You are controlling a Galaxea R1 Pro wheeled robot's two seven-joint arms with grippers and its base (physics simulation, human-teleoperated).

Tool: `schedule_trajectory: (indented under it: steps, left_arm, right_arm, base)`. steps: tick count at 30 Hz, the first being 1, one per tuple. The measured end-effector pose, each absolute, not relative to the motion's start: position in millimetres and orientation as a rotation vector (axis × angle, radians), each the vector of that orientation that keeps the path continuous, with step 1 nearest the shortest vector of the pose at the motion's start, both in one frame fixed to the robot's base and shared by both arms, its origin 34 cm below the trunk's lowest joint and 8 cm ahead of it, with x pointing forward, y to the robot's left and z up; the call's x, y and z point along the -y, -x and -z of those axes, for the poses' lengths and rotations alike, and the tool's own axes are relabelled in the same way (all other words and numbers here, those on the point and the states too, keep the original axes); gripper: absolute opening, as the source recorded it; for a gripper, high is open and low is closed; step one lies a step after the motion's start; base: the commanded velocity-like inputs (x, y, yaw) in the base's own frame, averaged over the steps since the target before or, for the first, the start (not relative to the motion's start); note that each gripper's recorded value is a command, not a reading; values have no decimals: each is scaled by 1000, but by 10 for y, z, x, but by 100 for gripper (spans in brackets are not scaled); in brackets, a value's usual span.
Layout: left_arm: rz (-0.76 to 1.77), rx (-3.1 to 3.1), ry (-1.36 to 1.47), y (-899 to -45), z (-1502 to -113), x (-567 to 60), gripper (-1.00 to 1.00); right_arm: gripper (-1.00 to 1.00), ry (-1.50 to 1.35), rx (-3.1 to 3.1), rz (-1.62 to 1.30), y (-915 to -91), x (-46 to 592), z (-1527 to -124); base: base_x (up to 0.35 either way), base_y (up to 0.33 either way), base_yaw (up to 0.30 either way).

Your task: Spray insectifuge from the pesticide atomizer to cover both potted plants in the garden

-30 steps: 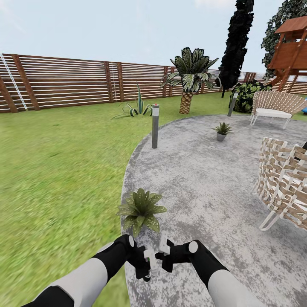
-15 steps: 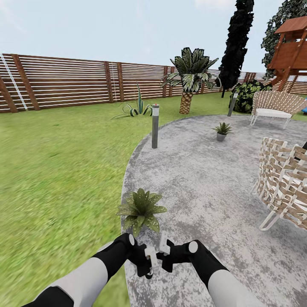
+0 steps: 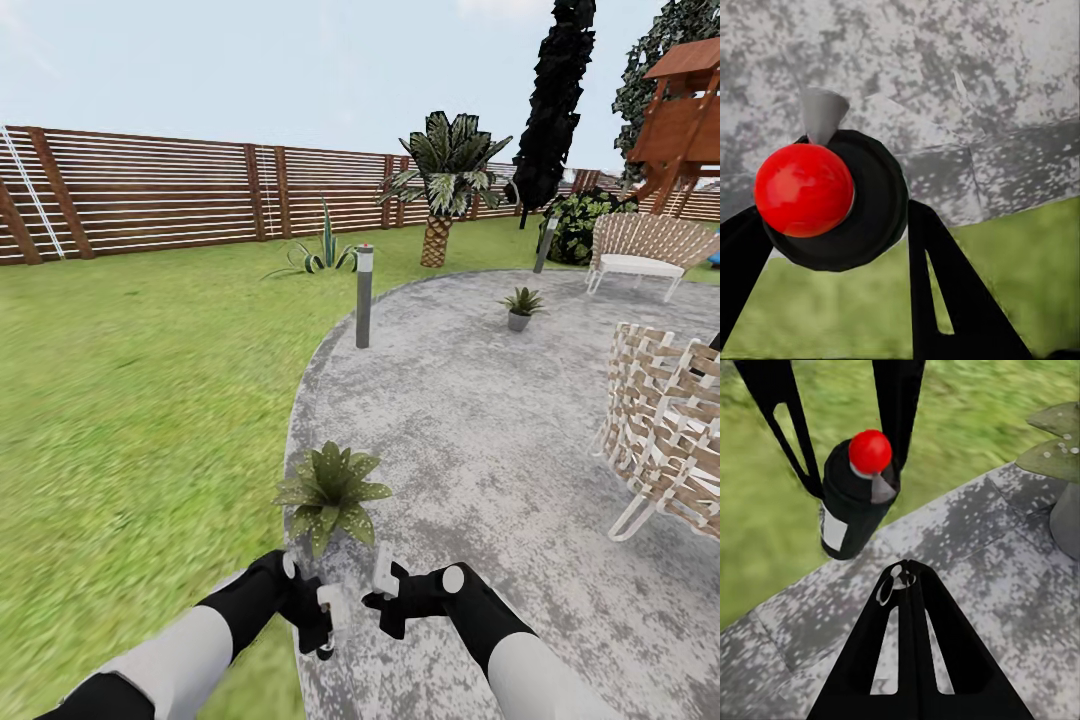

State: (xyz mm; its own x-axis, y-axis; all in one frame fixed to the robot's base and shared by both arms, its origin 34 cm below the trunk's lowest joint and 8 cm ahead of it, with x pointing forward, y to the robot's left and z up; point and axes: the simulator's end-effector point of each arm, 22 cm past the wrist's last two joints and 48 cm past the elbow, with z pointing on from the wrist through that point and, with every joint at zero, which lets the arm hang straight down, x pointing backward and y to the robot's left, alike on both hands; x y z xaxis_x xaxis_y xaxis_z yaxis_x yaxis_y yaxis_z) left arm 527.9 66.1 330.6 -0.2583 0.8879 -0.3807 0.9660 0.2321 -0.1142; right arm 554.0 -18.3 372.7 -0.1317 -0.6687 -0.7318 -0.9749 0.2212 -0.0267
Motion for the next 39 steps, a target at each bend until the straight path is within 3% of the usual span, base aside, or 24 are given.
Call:
schedule_trajectory:
  steps: [16,23,27,33,39]
  left_arm:
    - [348,-2443,-1645,-5275,-3052,-2310,-100]
    - [459,-2406,-1602,-5101,-2972,-1980,-100]
    - [481,-2421,-1316,-5110,-2844,-1874,-100]
    - [409,-2437,-865,-5170,-2721,-1884,-100]
    - [125,-2420,-475,-5044,-2545,-2311,-100]
  right_arm:
    - [-100,1520,-1876,-632,-5520,183,-3711]
    - [-100,1513,-1879,-635,-5511,178,-3702]
    - [-100,1497,-1939,-600,-5509,554,-3555]
    - [-100,893,-2217,-483,-5622,1523,-3172]
    - [-100,435,-2243,-46,-5280,2594,-2837]
  base:
    - [0,0,0]
    - [0,0,0]
    - [0,0,0]
    - [0,0,0]
    - [0,0,0]
